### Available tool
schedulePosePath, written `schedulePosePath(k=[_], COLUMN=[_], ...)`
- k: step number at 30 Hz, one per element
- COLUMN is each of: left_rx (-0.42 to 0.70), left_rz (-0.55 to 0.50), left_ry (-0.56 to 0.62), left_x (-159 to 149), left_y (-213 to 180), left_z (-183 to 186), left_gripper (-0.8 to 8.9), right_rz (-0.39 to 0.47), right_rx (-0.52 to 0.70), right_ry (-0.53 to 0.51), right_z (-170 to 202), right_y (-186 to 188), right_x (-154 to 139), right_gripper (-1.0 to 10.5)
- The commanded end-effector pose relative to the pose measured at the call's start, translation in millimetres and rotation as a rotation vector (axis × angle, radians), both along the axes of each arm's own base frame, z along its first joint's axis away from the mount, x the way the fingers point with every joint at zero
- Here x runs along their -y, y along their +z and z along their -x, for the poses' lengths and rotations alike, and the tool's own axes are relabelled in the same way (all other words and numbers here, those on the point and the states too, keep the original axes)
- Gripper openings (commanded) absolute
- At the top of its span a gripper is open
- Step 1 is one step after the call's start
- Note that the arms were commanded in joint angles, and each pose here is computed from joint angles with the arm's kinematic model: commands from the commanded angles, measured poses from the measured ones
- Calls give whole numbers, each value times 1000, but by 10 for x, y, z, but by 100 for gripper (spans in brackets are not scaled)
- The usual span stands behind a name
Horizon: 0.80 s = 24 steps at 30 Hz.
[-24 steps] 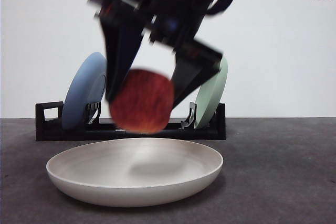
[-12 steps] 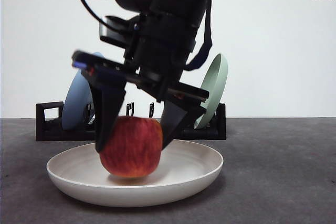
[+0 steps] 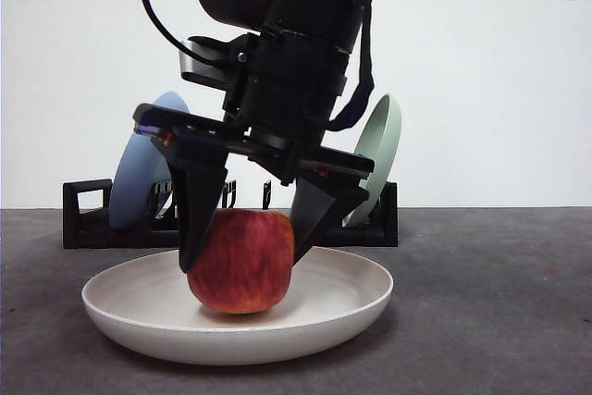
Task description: Take the yellow plate from the plate rack,put the plate on the table,take the apple from the table,put the apple in the plate
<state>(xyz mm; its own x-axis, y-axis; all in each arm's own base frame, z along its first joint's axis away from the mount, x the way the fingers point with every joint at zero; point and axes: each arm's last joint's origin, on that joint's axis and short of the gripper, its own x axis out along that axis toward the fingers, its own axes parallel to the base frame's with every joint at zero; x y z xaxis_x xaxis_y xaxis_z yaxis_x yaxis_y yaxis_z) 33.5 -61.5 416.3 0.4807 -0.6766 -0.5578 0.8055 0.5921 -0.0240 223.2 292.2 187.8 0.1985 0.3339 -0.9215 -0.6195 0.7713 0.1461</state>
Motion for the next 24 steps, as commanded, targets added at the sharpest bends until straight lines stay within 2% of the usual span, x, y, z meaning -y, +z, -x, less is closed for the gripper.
schedulePosePath(k=[1,9,14,19,21,24], left_rx=[0,-21,-24,-24,-24,-24], left_rz=[-10,-55,-59,-60,-60,-60], left_ry=[-3,-3,-2,-3,-3,-2], left_x=[-18,-43,-47,-43,-43,-43], left_y=[-8,-47,-50,-51,-51,-51], left_z=[8,20,21,20,20,20], left_gripper=[-2,-2,-1,-1,-1,-1], right_rz=[-5,-41,-87,-163,-176,-175], right_rx=[-9,-3,12,119,183,270], right_ry=[-6,7,18,-2,-27,-71], right_z=[22,212,483,772,879,1031], right_y=[11,533,1044,1514,1657,1817], right_x=[12,216,566,975,1140,1379], right_gripper=[630,630,626,615,488,92])
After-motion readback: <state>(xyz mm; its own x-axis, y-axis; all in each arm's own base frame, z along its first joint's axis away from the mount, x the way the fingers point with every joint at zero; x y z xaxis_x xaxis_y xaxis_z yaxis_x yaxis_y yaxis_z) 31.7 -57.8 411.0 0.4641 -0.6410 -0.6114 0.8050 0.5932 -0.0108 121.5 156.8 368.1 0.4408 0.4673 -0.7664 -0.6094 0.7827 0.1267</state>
